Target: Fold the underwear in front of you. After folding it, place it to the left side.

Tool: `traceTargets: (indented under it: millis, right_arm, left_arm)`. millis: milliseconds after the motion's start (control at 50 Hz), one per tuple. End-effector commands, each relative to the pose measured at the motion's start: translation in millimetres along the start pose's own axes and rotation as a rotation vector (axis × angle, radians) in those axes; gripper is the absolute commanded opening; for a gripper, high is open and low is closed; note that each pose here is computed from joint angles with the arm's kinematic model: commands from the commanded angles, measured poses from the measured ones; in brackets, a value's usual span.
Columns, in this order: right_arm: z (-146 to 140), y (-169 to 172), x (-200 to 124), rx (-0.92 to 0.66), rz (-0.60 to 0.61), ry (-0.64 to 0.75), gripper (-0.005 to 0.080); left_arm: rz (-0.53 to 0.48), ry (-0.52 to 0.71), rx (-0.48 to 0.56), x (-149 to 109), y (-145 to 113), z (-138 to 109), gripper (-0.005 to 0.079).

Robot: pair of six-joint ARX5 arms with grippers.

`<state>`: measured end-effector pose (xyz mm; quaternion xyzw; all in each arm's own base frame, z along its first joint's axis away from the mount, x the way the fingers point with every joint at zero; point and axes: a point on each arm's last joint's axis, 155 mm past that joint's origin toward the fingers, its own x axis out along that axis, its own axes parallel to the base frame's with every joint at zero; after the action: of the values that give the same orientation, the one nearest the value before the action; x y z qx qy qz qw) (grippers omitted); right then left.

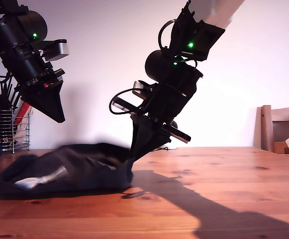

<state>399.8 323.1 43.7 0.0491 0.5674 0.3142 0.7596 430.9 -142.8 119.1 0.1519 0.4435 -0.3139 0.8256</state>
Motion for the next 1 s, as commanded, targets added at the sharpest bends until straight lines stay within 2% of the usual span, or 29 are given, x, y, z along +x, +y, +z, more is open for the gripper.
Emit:
traceTargets:
  millis: [0,220,260,360,400,520,640,820,980]
  right_arm:
    - [-4,1,8,-0.007,0.000,0.016,-0.0013]
    - [-4,1,8,-0.007,0.000,0.016,-0.0013]
    - [-4,1,8,-0.007,0.000,0.016,-0.0013]
    - [-4,1,8,-0.009,0.001,0.013,-0.0013]
    - [-3,1,8,-0.009,0.001,0.012,-0.0013]
    - [-3,1,8,-0.010,0.001,0.012,-0.0013]
    - [-4,1,8,-0.011,0.001,0.013,-0.0013]
    - [-3,1,8,-0.011,0.001,0.012,-0.0013]
    - [-3,1,8,-0.012,0.002,0.011,-0.0013]
  left_arm:
    - [-0.014,0.013,-0.009,6,-2,-5,-0.0020]
    - [-0.026,0.009,-0.014,8,-4,-4,0.0001]
    - [-0.032,0.007,-0.024,12,-4,-4,0.0069]
    - [-0.039,0.029,-0.052,26,-3,-9,0.0340]
    - [-0.043,0.045,-0.071,34,-4,-13,0.0375]
    - [-0.007,0.071,-0.091,56,2,-19,0.0351]
    - [0.014,0.016,-0.086,60,5,-4,0.0341]
    - [0.024,-0.021,-0.071,61,6,6,0.0243]
    - [0.028,-0.029,-0.051,61,7,8,0.0103]
